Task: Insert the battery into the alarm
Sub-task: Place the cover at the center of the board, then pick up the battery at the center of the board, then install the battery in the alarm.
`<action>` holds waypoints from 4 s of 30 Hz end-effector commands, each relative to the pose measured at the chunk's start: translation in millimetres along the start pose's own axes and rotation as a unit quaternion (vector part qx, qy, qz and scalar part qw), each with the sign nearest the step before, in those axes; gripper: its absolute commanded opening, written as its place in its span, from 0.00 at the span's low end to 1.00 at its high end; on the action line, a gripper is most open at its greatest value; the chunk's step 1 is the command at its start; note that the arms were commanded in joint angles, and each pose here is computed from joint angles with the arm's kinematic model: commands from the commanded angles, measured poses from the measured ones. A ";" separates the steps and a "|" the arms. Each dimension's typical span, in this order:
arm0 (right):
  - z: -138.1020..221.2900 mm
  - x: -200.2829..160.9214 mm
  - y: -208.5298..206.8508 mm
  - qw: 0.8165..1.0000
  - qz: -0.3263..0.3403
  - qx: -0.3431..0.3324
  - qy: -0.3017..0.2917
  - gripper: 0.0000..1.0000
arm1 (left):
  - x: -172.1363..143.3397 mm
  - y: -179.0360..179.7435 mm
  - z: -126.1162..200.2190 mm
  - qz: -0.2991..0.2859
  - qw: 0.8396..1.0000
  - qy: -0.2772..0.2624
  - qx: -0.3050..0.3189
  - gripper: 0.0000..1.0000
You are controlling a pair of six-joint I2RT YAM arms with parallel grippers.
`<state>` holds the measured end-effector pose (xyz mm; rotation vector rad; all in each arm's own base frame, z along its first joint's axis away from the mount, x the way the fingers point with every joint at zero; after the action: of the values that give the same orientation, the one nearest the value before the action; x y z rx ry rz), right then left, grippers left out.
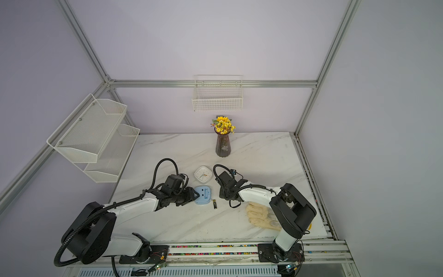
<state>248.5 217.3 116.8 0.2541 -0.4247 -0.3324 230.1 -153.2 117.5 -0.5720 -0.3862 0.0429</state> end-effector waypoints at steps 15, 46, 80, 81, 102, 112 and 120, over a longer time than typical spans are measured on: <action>25.0 -43.9 35.0 0.994 0.079 0.062 0.039 0.29 | -12.1 10.7 -0.1 -0.002 0.999 0.023 0.036 0.45; 1.4 -57.4 34.1 0.995 0.089 -0.031 0.041 0.18 | -12.2 11.2 -1.4 -0.002 0.999 0.025 0.037 0.45; 14.4 -21.6 101.7 0.987 0.050 0.126 -0.082 0.14 | -16.0 10.9 -2.5 -0.009 0.999 0.038 0.027 0.45; 12.8 -22.3 101.1 0.988 0.051 0.124 -0.081 0.15 | -16.0 10.9 -2.5 -0.008 0.999 0.039 0.027 0.45; 15.2 -24.0 94.4 0.989 0.054 0.117 -0.076 0.39 | -16.2 10.4 -5.9 -0.013 0.999 0.044 0.020 0.45; 20.9 5.7 105.4 0.986 0.040 0.142 -0.075 0.24 | -16.9 7.9 -6.3 -0.018 0.999 0.045 0.013 0.45; 3.7 7.0 102.0 0.991 0.046 0.116 -0.052 0.19 | -17.2 7.9 -6.6 -0.017 0.999 0.045 0.013 0.45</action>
<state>278.6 308.5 165.9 0.4819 -0.6209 -0.2174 228.1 -155.2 117.2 -0.5872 -0.3739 0.0083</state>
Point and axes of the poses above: each gripper's point midway between its finger pads, its own z axis back along the fingers, its own y axis along the line the jaws close on, x = y × z, the point moved 9 cm from there along z, back along the fingers, and after that the axes turned 11 degrees about -z, right-handed, at the moved point
